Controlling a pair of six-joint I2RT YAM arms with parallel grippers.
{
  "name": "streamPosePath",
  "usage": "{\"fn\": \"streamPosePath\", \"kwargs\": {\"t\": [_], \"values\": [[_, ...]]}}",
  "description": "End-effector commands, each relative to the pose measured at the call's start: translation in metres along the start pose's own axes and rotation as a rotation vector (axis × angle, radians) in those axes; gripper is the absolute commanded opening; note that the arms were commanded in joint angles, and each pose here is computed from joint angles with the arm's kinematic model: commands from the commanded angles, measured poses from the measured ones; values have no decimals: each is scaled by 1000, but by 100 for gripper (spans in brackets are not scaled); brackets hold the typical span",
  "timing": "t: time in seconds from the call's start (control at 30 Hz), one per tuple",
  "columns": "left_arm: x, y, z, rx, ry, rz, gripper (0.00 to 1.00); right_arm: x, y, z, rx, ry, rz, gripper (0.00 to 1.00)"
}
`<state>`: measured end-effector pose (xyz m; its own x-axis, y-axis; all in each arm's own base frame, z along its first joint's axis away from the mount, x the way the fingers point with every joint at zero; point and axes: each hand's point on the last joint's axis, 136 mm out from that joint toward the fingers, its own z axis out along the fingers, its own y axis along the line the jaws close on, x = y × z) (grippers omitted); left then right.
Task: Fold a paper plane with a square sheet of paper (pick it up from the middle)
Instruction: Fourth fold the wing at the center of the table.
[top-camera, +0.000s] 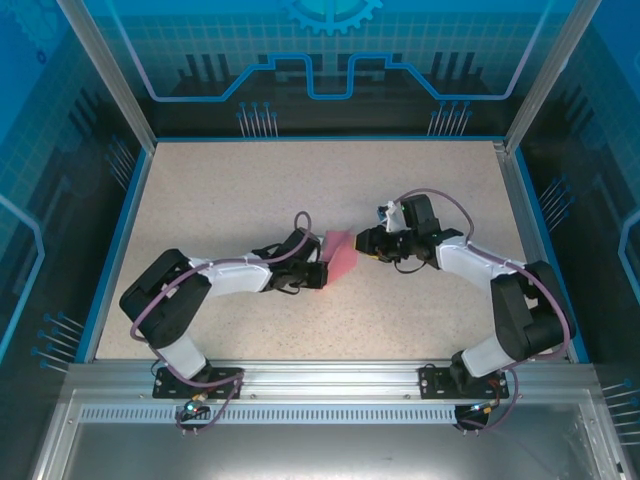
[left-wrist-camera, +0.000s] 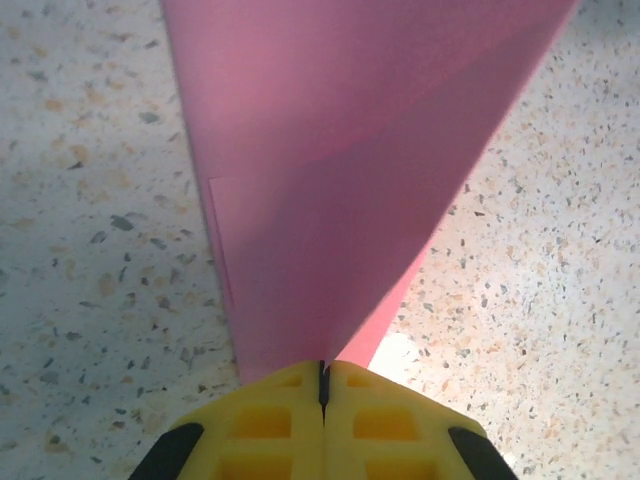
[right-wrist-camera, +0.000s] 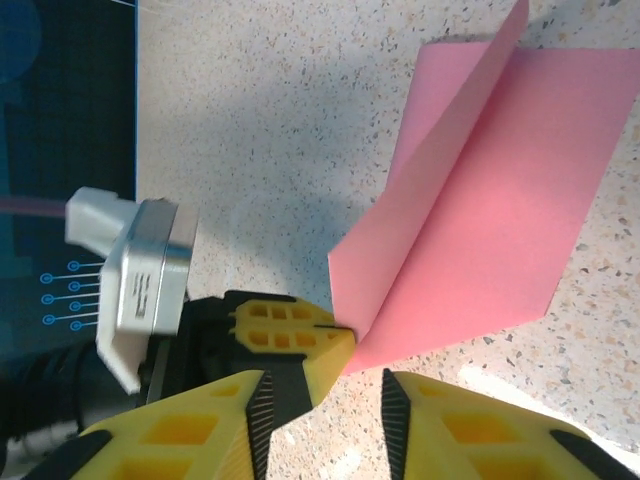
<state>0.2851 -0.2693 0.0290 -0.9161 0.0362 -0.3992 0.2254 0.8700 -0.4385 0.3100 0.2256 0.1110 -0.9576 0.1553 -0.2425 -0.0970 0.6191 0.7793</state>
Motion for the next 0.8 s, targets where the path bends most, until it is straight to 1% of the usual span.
{"fn": "streamPosePath", "kwargs": {"t": [0.0, 0.27, 0.4, 0.57, 0.77], "values": [[-4, -22, -6, 196, 8, -69, 5, 15, 0, 2, -9, 46, -9, 32], [-1, -7, -1, 230, 17, -169, 4, 20, 12, 35, -24, 92, -24, 19], [-1, -2, -1, 242, 22, -197, 4, 22, 16, 56, -47, 122, -15, 15], [2, 1, 2, 244, 42, -216, 4, 13, 25, 75, -83, 131, -9, 13], [7, 7, 8, 241, 60, -247, 4, 9, 12, 87, -42, 139, 24, 13]]}}
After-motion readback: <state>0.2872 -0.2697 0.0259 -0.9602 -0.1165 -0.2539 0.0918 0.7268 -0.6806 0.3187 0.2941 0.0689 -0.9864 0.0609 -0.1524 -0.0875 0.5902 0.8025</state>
